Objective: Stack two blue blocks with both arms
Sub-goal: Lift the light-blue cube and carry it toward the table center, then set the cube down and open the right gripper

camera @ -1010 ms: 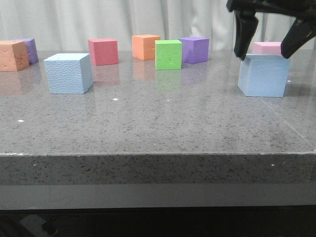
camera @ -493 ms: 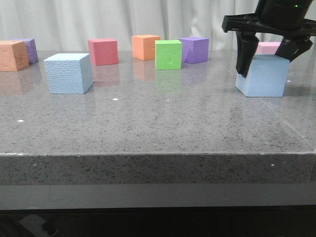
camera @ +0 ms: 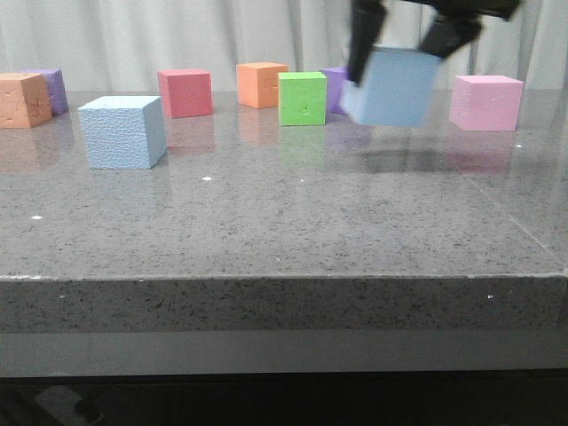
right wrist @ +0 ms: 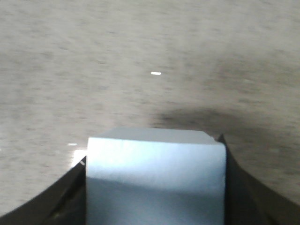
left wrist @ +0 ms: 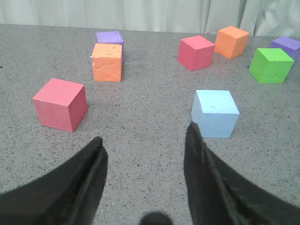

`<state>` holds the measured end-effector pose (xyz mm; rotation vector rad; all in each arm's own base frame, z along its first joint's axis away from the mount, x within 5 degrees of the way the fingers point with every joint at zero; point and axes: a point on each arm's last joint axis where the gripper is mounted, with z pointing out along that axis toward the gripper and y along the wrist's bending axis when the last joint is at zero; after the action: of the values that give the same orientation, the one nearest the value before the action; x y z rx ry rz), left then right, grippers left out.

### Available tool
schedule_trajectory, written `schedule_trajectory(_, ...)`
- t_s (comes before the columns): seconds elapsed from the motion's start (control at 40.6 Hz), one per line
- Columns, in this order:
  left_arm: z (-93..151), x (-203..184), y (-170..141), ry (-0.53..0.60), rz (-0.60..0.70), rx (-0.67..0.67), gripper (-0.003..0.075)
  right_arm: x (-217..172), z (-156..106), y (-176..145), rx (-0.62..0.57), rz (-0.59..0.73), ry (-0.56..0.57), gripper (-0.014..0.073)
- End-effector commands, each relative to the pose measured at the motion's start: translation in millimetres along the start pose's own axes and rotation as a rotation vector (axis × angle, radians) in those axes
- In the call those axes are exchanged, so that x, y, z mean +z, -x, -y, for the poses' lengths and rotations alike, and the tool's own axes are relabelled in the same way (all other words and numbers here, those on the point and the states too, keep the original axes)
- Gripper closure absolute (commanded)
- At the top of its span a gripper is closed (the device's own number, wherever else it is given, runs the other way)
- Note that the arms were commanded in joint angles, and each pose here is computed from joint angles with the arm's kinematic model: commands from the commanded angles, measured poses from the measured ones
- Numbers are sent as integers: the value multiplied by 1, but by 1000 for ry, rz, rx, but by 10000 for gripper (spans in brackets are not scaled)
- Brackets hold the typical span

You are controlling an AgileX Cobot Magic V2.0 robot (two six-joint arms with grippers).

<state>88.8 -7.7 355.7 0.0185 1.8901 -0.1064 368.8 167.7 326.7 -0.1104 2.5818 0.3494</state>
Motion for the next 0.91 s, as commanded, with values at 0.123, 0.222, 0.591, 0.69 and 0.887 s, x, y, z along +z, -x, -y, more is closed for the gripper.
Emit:
schedule_trajectory(0.123, 1, -3, 16, -9, 106, -12, 357, -5, -49, 9, 20, 87, -91, 211)
schedule_trajectory(0.222, 1, -3, 16, -9, 106, -12, 357, 4, -58, 8, 39, 106, -138, 210)
schedule_trajectory(0.591, 1, -3, 16, -9, 106, -12, 357, 17, -61, 6, 56, 93, -134, -64)
schedule_trajectory(0.69, 1, -3, 16, -9, 106, -12, 357, 14, -64, 6, 73, 89, -108, -52)
schedule_trajectory(0.887, 1, -3, 16, -9, 106, -12, 357, -18, -64, 15, 0, 130, -86, -52)
